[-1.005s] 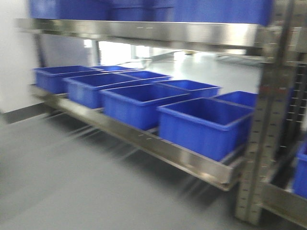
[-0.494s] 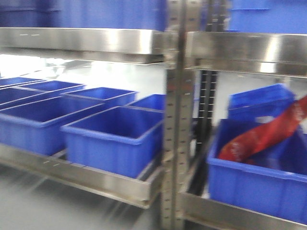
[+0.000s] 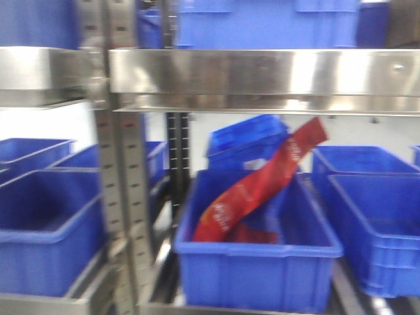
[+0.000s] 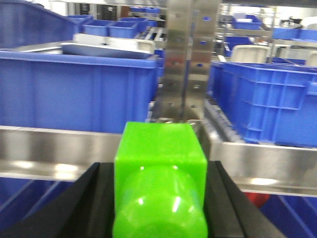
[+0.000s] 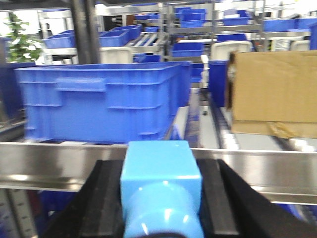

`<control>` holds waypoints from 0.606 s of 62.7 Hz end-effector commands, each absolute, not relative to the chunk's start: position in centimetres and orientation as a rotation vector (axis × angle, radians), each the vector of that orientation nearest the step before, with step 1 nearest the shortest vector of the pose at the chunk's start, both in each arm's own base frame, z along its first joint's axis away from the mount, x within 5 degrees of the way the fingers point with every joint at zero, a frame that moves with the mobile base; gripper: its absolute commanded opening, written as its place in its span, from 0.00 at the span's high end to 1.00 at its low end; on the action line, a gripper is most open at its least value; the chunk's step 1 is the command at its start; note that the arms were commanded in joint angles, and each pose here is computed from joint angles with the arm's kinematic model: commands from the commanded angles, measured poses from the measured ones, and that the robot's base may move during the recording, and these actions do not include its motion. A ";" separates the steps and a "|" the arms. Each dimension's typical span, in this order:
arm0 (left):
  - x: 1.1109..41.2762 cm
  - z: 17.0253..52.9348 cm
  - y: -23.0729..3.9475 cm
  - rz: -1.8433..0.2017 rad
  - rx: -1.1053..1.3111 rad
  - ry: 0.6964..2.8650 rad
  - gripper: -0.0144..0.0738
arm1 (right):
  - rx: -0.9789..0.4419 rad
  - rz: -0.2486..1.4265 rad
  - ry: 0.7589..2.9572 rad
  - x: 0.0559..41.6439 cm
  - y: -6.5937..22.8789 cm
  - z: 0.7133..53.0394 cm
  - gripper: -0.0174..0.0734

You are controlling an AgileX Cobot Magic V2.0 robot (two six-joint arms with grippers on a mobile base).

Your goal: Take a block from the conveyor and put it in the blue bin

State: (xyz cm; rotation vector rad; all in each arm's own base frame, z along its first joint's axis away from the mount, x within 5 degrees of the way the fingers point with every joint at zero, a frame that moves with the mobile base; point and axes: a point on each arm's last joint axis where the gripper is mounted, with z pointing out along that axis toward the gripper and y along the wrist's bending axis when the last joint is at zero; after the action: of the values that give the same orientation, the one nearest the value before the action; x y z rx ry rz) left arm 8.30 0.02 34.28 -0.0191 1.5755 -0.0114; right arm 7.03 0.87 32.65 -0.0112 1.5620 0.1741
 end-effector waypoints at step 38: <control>8.2 34.5 0.0 -0.018 -0.022 1.551 0.96 | -0.016 0.162 1.533 6.9 0.8 33.1 0.99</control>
State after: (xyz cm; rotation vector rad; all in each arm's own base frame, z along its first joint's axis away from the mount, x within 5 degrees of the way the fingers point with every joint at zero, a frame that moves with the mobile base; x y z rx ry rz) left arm 8.30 0.02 34.28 -0.0191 1.5755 -0.0114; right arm 7.03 0.87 32.65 -0.0112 1.5620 0.1741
